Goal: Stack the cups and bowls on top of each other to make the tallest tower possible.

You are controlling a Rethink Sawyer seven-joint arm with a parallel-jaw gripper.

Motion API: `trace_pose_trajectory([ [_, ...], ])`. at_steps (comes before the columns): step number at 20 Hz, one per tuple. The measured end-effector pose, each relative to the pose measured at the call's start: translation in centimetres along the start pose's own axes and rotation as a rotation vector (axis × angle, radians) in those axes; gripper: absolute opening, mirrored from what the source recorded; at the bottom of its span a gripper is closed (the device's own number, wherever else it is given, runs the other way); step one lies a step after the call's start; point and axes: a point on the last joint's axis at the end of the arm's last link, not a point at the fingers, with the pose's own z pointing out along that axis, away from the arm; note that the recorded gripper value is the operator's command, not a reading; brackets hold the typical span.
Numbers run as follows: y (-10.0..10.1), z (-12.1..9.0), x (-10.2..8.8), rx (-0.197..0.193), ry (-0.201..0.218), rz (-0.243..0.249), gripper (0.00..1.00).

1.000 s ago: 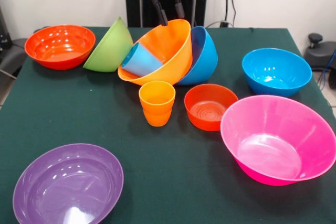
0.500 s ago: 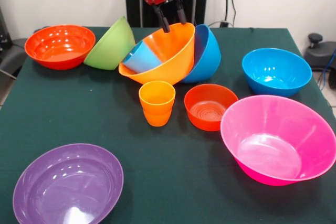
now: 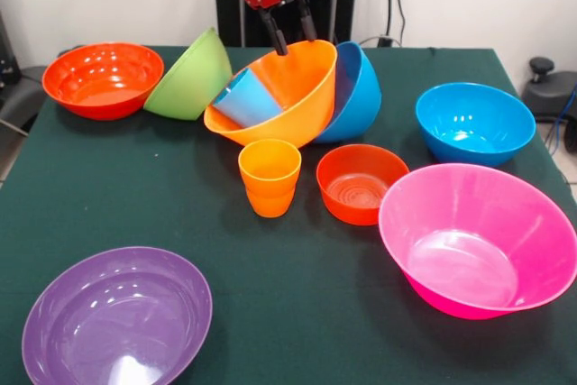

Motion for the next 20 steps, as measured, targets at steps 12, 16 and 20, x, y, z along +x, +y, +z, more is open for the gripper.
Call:
trace_pose_trajectory([
  [12, -0.6, -2.2, 0.3, 0.047, 0.045, -0.035, 1.0],
  [16, 0.0, -2.1, 0.5, 0.045, 0.066, -0.043, 1.0],
  [20, 1.0, -1.7, 0.5, 0.034, 0.092, -0.062, 1.0],
])
